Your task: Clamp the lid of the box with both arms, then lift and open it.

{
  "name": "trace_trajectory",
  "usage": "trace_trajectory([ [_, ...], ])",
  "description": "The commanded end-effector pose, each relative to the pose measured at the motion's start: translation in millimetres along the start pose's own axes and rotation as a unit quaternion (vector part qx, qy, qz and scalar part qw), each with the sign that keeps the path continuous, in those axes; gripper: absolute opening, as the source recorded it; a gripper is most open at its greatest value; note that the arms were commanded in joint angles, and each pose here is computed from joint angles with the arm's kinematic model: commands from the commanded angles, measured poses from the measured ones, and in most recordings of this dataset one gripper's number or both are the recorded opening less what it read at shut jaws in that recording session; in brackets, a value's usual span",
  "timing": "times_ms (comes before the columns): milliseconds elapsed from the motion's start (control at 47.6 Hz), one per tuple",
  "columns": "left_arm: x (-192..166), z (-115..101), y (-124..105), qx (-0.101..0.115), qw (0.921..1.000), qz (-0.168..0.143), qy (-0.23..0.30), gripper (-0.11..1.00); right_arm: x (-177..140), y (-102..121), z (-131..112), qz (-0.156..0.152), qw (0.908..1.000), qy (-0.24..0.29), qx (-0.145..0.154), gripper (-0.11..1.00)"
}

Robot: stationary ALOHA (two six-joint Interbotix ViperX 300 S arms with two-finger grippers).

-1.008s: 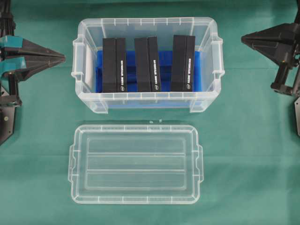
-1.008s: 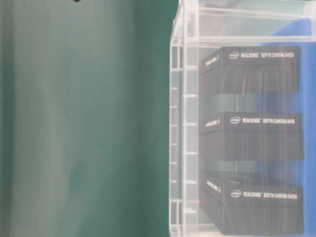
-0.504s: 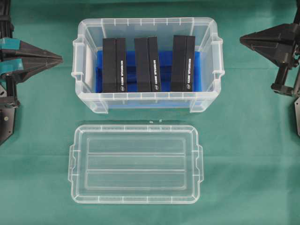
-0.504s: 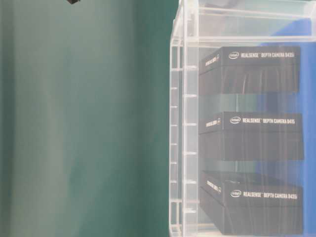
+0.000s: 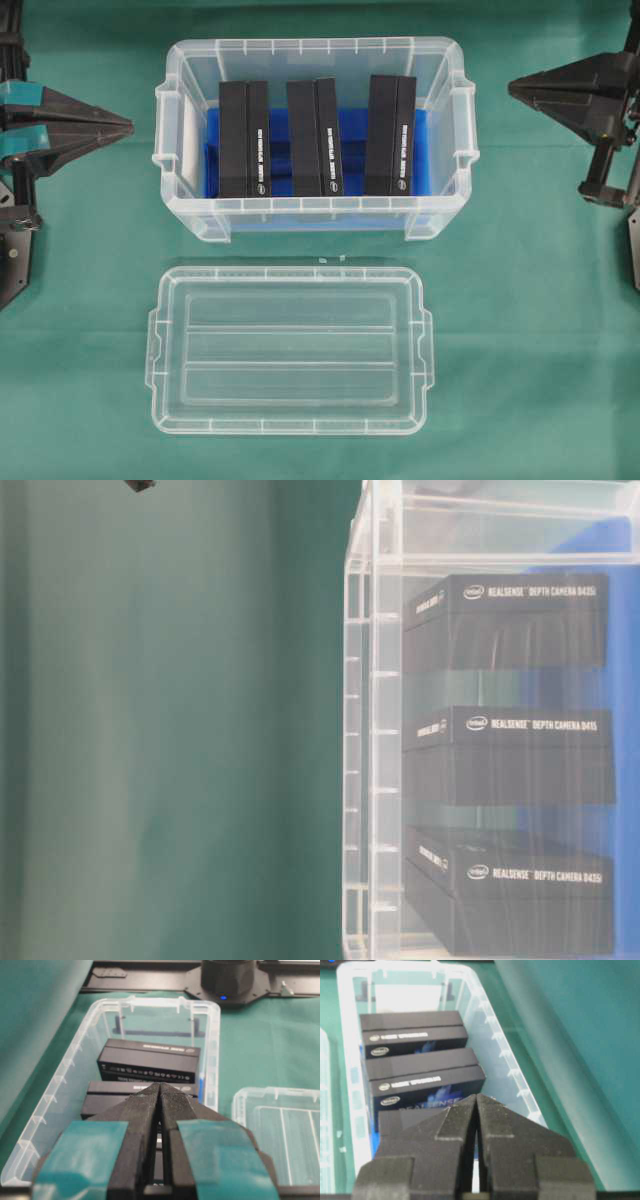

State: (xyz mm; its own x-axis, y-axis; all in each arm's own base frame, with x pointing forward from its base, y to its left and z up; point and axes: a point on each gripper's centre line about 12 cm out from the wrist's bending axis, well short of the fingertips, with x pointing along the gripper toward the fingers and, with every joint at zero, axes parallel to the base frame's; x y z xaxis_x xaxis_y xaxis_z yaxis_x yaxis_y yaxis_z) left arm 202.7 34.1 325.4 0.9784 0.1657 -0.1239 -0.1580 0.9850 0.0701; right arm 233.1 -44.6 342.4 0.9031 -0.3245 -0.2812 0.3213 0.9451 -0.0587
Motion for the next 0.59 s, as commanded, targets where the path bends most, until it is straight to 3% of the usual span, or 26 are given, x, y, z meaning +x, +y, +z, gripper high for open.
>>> trace_trajectory([
  [0, 0.7, 3.3, 0.8, -0.002, 1.0, 0.002, -0.004, 0.01, 0.1, 1.1, 6.1, 0.005, 0.9999, -0.01, 0.002, 0.0],
  [567, 0.7, 2.6, -2.0, -0.001, 1.0, -0.005, 0.0, 0.01, 0.7, 5.8, 5.3, 0.014, 0.9999, -0.008, 0.004, 0.0],
])
